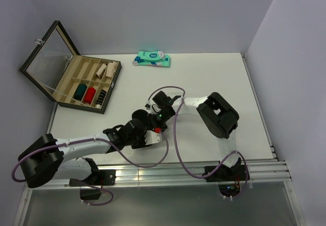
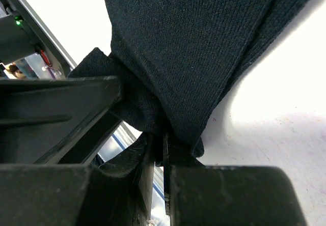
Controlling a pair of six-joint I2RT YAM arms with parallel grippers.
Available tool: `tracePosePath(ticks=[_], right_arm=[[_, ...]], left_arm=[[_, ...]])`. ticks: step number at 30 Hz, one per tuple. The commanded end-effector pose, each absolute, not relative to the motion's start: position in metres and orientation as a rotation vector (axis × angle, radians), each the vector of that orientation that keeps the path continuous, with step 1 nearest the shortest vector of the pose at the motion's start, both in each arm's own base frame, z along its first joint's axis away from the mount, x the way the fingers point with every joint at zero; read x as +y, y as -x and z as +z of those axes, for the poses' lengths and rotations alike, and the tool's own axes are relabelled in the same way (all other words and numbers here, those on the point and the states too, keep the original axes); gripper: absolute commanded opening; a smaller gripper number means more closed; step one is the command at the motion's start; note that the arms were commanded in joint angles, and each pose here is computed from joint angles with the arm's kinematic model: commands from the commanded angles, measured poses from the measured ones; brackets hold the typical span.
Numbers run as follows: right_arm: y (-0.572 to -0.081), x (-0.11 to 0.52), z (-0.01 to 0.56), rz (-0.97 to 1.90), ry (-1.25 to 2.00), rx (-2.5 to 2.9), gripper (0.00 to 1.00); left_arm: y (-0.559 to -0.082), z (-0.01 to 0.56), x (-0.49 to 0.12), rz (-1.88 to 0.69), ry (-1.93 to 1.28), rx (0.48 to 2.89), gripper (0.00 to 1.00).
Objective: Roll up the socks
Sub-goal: Roll the sock at the center of the board.
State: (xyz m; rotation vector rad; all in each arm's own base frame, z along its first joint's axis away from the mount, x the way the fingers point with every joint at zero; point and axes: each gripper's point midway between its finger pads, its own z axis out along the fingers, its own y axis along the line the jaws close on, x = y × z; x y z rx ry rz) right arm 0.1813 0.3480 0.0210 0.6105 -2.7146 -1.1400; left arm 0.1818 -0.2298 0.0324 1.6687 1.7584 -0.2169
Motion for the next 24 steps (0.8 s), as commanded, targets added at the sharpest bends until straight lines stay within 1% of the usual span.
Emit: tracePosePath(ticks=[1,11,15,18,19,21,22,24], right_arm=[[-0.181,0.346,0.018,-1.119,-0.594,-2.702,0.09],[-0.175,0.346,0.021,-1.163,-0.593,-2.679,0.08],[-0.173,0.345,0.021,-1.164,-0.597,-2.669,0.09],[-0.173,0.345,0.023,-1.17,-0.606,-2.668,0.09],[-0.173,0.345,0.025,-1.174,-0.609,-2.67,0.1],[-0.173,0.345,0.026,-1.183,-0.613,-2.668,0.11],[-0.172,0.345,0.026,-1.185,-0.61,-2.667,0.11],[-0.173,0.346,0.028,-1.202,-0.613,-2.669,0.14]], left_arm=[[-0.187,0.032,-0.236,-0.202,-1.678,1.745,0.48],[-0.185,0.016,-0.236,-0.2,-1.707,1.793,0.46],[-0.175,0.006,-0.233,-0.237,-1.767,1.821,0.45],[-0.167,-0.004,-0.23,-0.259,-1.816,1.86,0.41],[-0.162,-0.006,-0.23,-0.29,-1.839,1.868,0.37],[-0.16,-0.006,-0.233,-0.313,-1.851,1.887,0.35],[-0.152,-0.011,-0.23,-0.344,-1.887,1.912,0.31],[-0.15,-0.011,-0.231,-0.38,-1.893,1.938,0.29]])
